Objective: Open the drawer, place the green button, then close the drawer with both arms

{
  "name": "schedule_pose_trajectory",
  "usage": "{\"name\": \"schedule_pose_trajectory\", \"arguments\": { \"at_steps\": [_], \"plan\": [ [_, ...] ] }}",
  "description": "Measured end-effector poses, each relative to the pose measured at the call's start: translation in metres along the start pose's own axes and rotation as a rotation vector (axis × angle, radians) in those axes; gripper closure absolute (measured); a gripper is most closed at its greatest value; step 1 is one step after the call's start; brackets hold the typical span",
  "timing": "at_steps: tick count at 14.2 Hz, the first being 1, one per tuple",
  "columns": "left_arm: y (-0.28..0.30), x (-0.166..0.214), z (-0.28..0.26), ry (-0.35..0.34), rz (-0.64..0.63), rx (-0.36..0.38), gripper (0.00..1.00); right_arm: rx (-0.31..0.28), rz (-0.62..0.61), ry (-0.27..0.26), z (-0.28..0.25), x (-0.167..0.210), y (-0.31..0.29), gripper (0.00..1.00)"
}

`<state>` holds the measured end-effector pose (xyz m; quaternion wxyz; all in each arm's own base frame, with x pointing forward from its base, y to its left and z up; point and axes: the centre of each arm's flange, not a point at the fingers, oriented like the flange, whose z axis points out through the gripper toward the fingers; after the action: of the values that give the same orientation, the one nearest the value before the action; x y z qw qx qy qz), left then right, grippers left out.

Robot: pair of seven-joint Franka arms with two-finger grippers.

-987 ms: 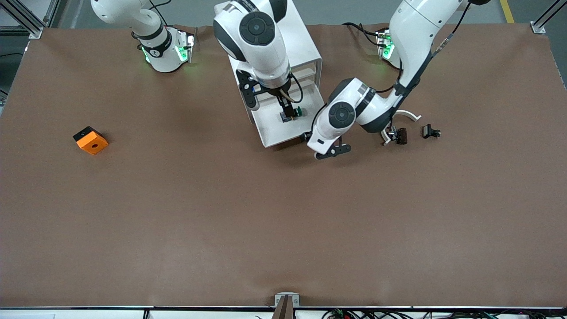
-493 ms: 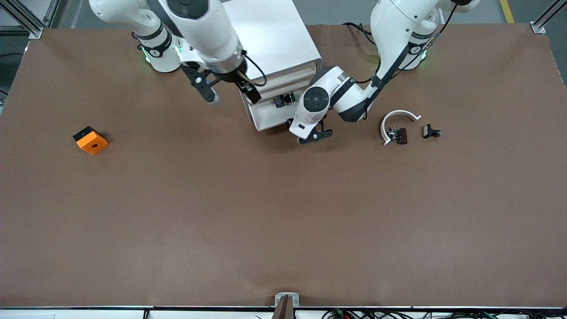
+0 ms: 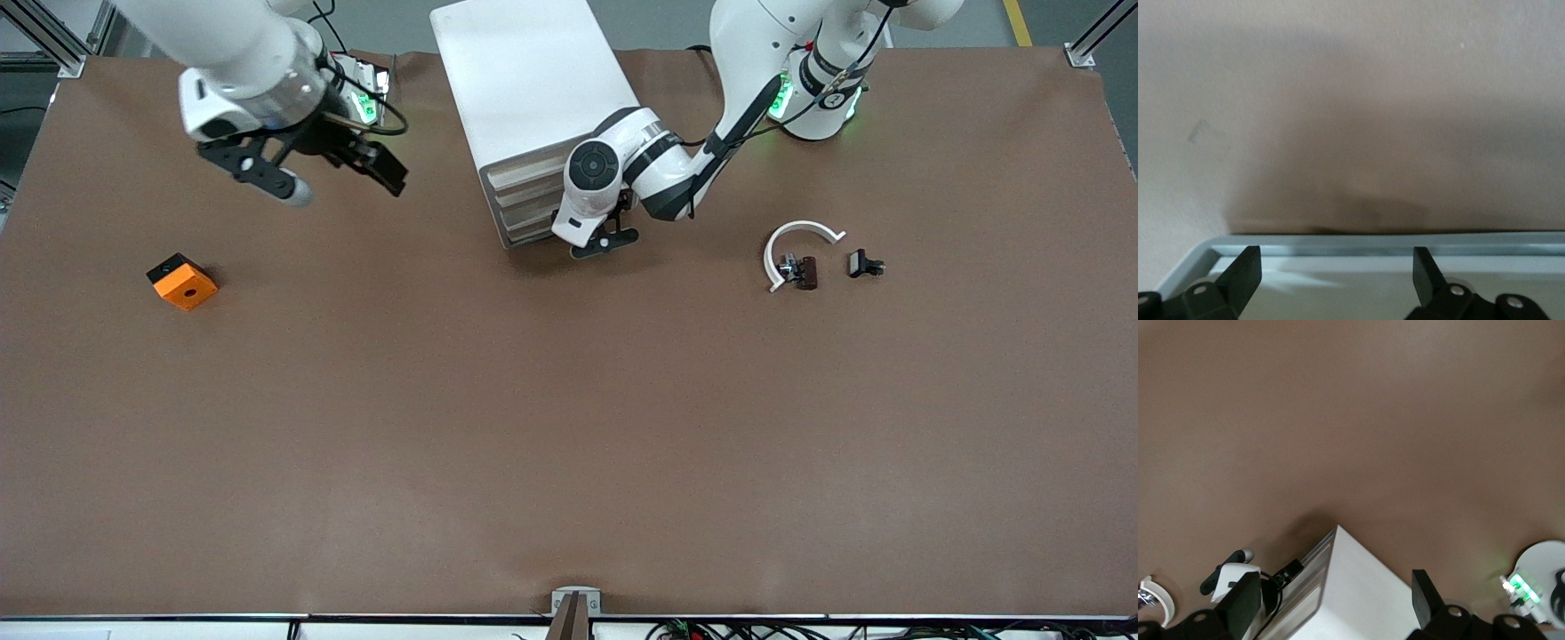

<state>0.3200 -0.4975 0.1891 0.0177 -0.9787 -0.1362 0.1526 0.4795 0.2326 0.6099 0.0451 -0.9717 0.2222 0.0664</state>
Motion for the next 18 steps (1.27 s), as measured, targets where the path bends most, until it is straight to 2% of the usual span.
{"name": "schedule_pose_trajectory", "arguments": {
  "at_steps": [5, 10, 12, 16, 18],
  "plan": [
    [0.002, -0.003, 0.0, 0.001, 0.004, 0.0, 0.0, -0.016, -0.214, 0.05, -0.012, 0.065, 0.066, 0.0],
    [0.003, 0.003, -0.004, 0.007, -0.011, -0.01, 0.0, -0.005, -0.294, 0.066, -0.023, 0.115, 0.133, 0.0],
    [-0.001, 0.032, -0.018, 0.028, -0.064, -0.034, 0.0, -0.002, -0.308, 0.069, -0.026, 0.127, 0.152, 0.0],
    [-0.038, 0.132, -0.078, 0.068, -0.229, -0.133, 0.0, 0.001, -0.314, 0.074, -0.029, 0.142, 0.181, 0.0],
    [-0.07, 0.174, -0.117, 0.095, -0.291, -0.146, 0.0, -0.005, -0.31, 0.077, -0.03, 0.145, 0.187, 0.0]
  ]
}}
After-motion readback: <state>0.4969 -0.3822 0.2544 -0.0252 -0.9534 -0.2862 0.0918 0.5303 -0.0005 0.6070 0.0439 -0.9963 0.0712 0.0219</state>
